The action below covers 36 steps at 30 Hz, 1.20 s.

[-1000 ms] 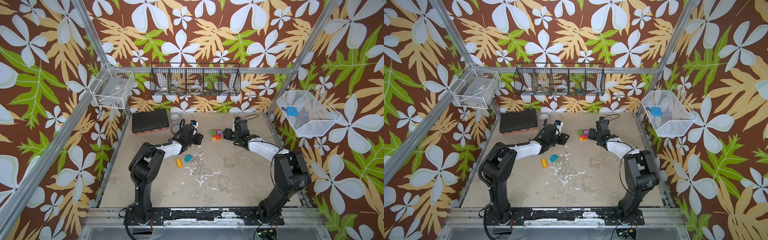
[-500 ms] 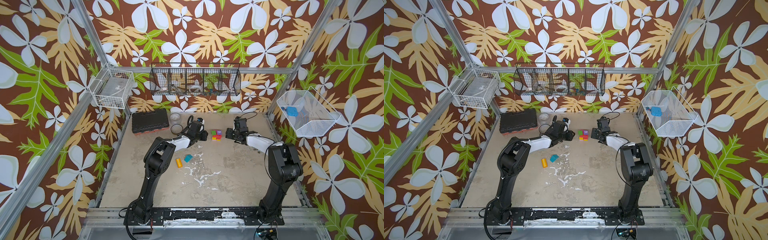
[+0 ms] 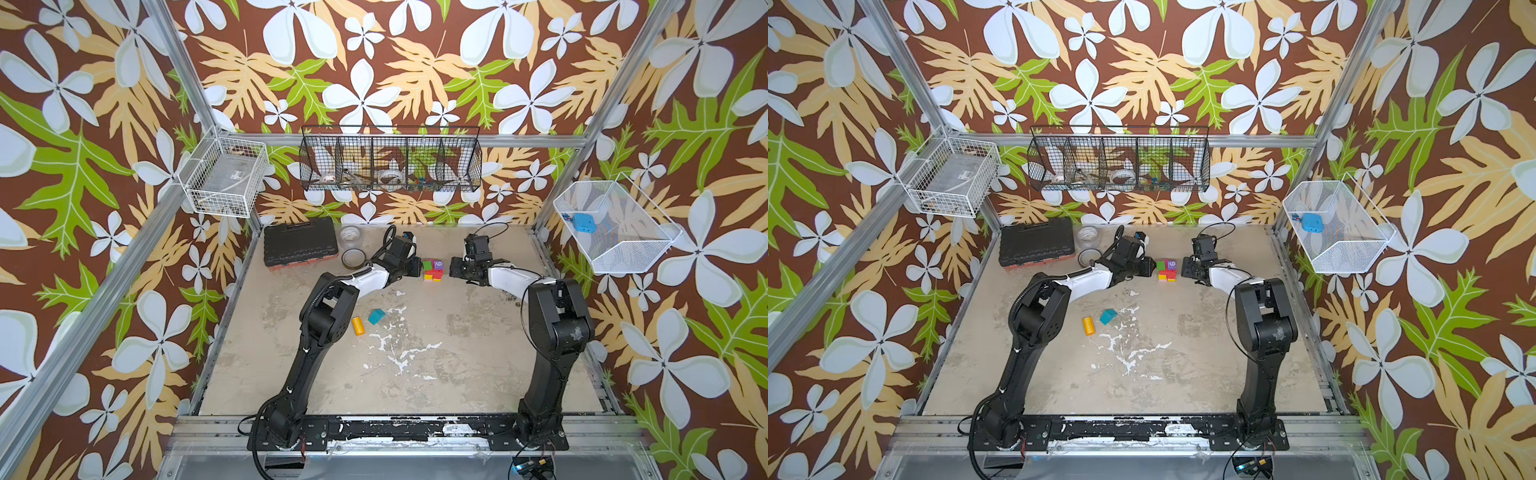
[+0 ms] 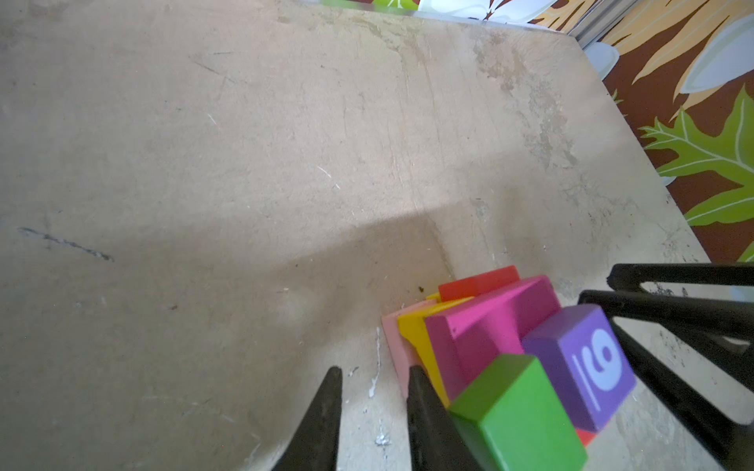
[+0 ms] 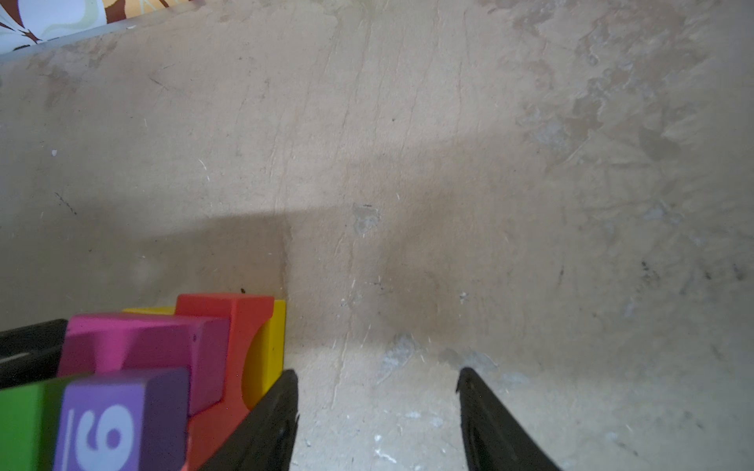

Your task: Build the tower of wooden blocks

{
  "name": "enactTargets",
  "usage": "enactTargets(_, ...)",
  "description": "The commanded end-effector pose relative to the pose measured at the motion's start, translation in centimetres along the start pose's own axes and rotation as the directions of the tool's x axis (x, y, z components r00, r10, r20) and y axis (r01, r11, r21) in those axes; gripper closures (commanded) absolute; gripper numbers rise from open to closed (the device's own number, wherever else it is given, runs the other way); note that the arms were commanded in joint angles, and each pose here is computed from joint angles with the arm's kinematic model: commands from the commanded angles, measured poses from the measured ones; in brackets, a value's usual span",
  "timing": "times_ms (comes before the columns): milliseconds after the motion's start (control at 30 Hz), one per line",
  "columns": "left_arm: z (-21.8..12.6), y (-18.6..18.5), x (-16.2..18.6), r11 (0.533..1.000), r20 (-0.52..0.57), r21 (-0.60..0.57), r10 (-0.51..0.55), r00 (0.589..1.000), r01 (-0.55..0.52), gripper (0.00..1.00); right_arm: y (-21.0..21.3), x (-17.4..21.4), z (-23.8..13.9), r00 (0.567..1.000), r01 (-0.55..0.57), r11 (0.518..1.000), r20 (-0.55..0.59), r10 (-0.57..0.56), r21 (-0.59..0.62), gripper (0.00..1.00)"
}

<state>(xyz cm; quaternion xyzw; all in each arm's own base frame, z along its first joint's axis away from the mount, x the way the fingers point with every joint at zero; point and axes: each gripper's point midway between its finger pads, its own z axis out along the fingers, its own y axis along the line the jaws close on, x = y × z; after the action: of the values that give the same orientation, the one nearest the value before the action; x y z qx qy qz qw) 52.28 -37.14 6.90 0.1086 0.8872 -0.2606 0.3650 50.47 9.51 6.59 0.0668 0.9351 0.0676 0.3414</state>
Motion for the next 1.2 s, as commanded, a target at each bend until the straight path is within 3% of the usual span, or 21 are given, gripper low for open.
enactTargets(0, 0.1, -0.1, -0.1, 1.0, -0.006, -0.022, 0.015, 1.0, -0.015, 0.7, 0.2, 0.1, 0.2, 1.0, 0.006, 1.0, -0.01, -0.006, -0.007, 0.38)
enactTargets(433, 1.1, 0.3, -0.1, 0.999, -0.023, -0.043, 0.013, 1.0, -0.014, 0.71, 0.6, 0.2, 0.9, 1.0, 0.007, 1.0, -0.03, -0.008, -0.026, 0.39)
enactTargets(667, -0.1, 0.2, -0.3, 0.995, -0.008, -0.091, 0.036, 0.999, -0.036, 0.72, 0.9, -0.1, 0.9, 0.999, 0.001, 0.999, -0.034, -0.002, -0.038, 0.4)
enactTargets(1167, -0.8, -1.1, -1.3, 0.996, 0.01, -0.076, 0.054, 0.998, -0.053, 0.72, 1.6, -0.5, 1.0, 0.999, 0.007, 0.999, -0.036, -0.009, -0.041, 0.41)
